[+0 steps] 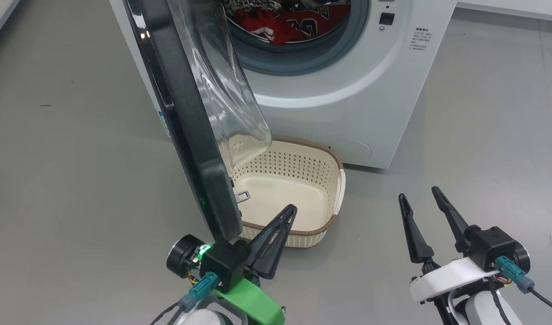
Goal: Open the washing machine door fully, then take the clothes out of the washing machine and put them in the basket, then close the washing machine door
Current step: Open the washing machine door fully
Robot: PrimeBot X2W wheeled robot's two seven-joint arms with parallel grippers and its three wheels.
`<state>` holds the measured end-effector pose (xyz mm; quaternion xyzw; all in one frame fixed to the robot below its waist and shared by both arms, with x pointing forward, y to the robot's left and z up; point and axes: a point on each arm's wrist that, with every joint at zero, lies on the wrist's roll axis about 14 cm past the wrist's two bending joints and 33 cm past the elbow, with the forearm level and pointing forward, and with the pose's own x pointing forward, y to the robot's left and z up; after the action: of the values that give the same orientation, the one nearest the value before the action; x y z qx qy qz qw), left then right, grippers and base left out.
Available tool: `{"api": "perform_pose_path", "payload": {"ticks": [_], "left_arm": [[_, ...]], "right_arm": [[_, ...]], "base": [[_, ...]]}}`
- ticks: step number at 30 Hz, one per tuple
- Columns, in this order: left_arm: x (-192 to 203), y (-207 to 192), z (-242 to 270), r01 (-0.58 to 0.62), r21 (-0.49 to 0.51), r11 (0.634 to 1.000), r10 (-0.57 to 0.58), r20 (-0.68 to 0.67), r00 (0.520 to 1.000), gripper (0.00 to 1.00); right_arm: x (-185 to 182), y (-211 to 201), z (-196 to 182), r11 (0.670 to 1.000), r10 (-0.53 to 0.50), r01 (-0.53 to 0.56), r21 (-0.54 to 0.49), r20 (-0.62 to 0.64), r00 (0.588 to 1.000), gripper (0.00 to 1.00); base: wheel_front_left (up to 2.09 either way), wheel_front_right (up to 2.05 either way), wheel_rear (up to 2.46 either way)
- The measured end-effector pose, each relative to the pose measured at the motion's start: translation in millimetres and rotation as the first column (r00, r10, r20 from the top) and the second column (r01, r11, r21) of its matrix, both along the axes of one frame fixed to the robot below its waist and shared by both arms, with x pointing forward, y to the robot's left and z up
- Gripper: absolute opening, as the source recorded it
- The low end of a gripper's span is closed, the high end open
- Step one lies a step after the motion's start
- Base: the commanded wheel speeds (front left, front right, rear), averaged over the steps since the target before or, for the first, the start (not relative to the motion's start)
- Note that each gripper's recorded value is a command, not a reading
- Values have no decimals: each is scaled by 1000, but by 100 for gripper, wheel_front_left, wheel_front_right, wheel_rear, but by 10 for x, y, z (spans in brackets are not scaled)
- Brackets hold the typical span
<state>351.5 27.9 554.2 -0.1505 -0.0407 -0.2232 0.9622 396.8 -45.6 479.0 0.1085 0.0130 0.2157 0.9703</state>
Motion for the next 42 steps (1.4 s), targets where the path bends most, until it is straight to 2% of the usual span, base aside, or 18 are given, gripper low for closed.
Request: {"api": "perform_pose_path", "payload": {"ticks": [3,14,42], "left_arm": [[57,128,-154,-53,6,999,53,-56,997,0],[161,400,-366,-157,23,987,158,-119,980,0],[187,660,-504,-257,11,966,256,-145,956,0]], "right_arm": [[3,-6,-13,1000,-3,3,1,-4,1000,100],[13,-38,-38,1000,-11,11,0,-10,1000,100],[36,-35,-47,1000,-12,12,1,-12,1000,100]], "base": [[0,0,0],[0,0,0],[0,0,0]]}}
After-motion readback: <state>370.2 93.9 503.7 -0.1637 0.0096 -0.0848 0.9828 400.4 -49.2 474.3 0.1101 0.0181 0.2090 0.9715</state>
